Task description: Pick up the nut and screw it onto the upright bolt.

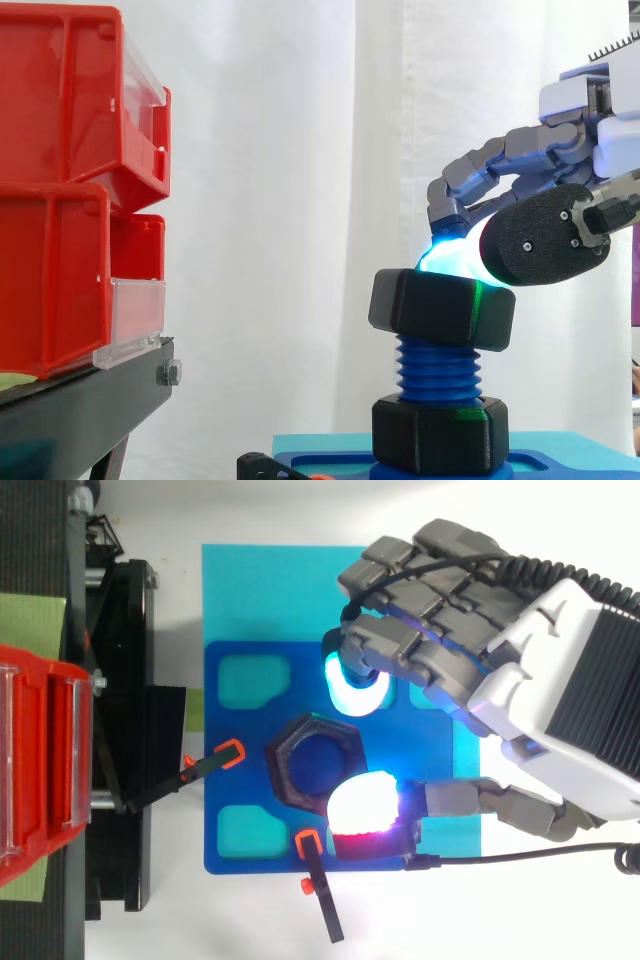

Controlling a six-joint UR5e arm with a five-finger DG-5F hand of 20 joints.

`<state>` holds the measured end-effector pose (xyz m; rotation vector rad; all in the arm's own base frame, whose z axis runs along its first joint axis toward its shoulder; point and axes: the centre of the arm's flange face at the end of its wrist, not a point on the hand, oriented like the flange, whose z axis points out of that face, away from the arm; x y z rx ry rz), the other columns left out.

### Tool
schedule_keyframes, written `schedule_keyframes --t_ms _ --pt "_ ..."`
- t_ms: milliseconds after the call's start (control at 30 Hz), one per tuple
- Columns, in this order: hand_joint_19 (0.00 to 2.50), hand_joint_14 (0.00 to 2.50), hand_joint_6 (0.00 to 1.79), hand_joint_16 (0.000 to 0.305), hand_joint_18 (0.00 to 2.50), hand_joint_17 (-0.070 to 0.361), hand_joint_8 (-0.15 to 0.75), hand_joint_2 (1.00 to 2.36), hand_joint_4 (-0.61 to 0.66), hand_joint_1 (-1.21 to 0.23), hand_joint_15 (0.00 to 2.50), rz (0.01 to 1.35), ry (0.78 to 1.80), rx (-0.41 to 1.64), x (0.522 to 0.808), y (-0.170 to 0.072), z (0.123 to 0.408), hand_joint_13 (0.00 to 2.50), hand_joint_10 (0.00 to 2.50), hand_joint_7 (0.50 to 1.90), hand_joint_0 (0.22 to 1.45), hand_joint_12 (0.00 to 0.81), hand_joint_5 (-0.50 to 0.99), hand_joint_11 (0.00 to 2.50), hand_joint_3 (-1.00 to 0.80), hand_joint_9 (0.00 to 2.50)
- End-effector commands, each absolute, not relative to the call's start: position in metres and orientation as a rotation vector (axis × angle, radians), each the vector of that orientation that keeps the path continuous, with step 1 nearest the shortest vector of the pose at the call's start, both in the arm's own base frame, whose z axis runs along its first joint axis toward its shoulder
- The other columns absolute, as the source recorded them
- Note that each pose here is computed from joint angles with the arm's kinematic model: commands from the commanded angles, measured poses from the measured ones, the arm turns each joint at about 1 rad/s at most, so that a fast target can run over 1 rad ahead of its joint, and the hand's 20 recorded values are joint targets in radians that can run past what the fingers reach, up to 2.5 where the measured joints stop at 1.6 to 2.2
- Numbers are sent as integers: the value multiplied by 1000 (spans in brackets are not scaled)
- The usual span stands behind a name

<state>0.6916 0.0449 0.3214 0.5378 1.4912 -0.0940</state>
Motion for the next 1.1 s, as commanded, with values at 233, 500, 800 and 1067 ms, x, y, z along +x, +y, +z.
schedule_keyframes --t_ms 233,500,800,1067 --pt "18 0 503 52 434 116 324 1000 308 -410 0 -77 1477 536 698 39 338 450 5 976 419 382 -198 155 -500 458" --pt "0 0 502 51 395 114 291 1000 239 -310 0 -68 1475 520 704 33 357 409 0 704 430 366 -204 0 -500 407" --pt "0 0 501 46 201 104 232 1000 160 -58 0 -53 1414 461 715 43 366 272 0 585 453 344 -206 0 -500 319" --pt "0 0 501 45 155 102 224 1000 137 4 0 -58 1424 426 713 58 357 255 0 590 464 338 -191 0 -500 295"
